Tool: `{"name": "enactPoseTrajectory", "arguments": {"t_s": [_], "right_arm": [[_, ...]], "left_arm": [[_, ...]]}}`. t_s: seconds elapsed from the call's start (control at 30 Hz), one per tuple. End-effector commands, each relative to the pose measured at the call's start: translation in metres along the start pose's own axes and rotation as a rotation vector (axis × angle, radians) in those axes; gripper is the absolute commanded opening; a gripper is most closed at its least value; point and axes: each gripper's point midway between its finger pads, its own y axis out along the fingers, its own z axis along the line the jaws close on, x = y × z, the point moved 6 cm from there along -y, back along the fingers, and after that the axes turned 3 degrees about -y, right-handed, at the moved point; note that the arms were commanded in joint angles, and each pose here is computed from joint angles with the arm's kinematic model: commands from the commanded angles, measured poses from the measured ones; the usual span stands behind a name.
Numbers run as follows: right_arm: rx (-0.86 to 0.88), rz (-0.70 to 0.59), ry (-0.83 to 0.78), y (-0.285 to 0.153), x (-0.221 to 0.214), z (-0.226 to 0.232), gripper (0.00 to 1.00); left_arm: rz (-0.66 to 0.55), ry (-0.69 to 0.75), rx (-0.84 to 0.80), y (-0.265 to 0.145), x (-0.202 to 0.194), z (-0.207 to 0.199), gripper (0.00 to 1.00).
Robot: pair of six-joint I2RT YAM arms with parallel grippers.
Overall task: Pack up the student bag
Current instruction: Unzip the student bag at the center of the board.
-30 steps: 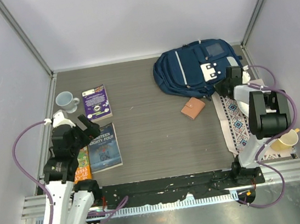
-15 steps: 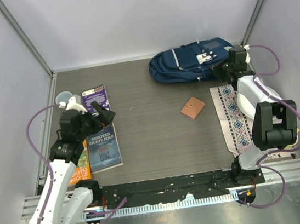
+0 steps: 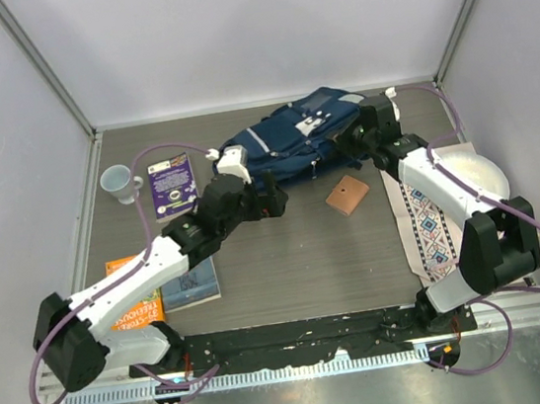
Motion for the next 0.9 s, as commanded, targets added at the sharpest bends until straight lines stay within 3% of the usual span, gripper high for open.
{"name": "enactPoseTrajectory", "arguments": {"t_s": [0.0,0.2,0.5,0.87], "right_arm": [[0.186,-0.08,0.071,-0.032,0.018,0.045,0.01],[0.203,-0.04,0.079,-0.035,0.002,0.052,0.01],[0.261,0.05,0.085,-0.043,-0.016,0.065,0.01],[0.318,0.079,0.099,-0.065,-0.023,0.081,0.01]], "left_arm": [[-0.126,-0.011,-0.08,0.015,0.017,-0.035,1.0],[-0.114,0.009,-0.135,0.04,-0.001,-0.066,0.95],[-0.11,0.052,-0.151,0.056,-0.015,-0.07,0.96],[-0.215,0.05,0.018,0.096,-0.022,-0.052,0.91]]}}
